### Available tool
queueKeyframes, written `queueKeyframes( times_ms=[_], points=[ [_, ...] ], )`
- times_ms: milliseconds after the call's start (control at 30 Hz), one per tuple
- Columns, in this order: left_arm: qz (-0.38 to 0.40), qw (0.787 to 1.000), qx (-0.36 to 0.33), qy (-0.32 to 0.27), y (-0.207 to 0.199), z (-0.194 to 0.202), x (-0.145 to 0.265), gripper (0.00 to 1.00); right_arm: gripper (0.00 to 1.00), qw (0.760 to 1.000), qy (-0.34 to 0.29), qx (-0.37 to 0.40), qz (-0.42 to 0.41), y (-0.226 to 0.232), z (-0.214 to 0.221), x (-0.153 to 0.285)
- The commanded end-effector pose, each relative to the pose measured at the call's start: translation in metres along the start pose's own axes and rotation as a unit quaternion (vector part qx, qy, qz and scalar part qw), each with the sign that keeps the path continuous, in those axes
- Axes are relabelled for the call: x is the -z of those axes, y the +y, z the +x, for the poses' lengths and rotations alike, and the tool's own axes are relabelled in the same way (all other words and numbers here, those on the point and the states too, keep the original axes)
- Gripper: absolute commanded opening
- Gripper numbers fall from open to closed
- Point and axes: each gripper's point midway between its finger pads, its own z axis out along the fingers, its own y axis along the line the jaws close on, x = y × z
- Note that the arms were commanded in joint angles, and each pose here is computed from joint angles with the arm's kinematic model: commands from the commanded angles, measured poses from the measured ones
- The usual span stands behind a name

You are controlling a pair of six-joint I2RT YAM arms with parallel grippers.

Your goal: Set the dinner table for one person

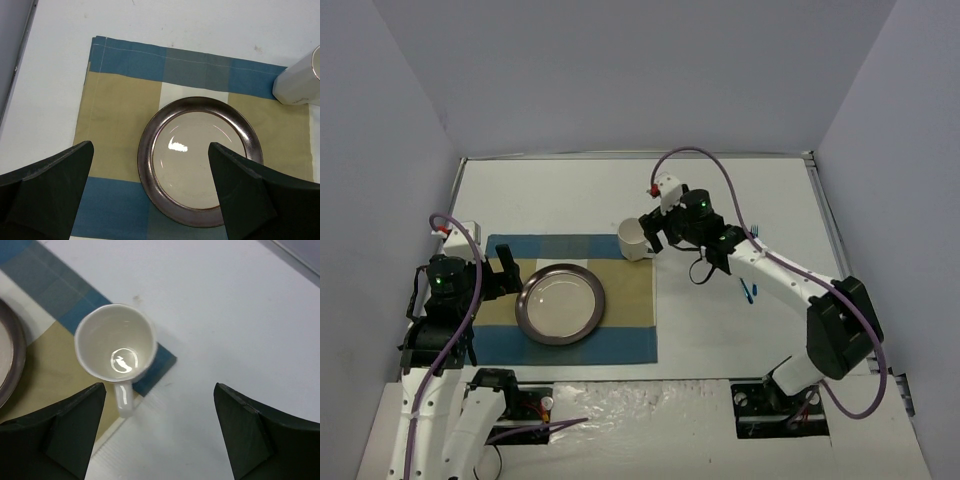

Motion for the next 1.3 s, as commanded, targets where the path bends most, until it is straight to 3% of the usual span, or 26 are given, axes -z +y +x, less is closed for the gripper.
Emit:
queueKeyframes(
  times_ms=[0,167,333,467,767,1267],
  points=[
    [0.001,1.0,-0.001,-0.023,-0.001,-0.014,-0.002,0.97,0.86,0.988,-0.031,-0.079,0.126,-0.078,-0.013,0.037],
    [0.002,1.0,0.0,-0.024,-0.002,-0.014,-0.002,0.97,0.85,0.947,0.012,-0.154,0.283,-0.144,0.028,0.068],
    [0.005,1.0,0.0,-0.023,-0.003,-0.013,-0.002,0.97,0.79,0.904,0.048,-0.257,0.338,-0.194,0.084,0.074],
    [0.005,1.0,0.0,-0.025,-0.003,-0.014,-0.001,0.97,0.77,0.888,0.072,-0.282,0.355,-0.225,0.11,0.073],
    [0.009,1.0,0.0,-0.028,-0.004,-0.015,-0.001,0.97,0.75,0.895,0.097,-0.312,0.305,-0.257,0.149,0.063],
    [0.013,1.0,0.0,-0.026,-0.006,-0.014,-0.001,0.97,0.57,0.885,0.146,-0.33,0.293,-0.243,0.187,0.052]
  ],
)
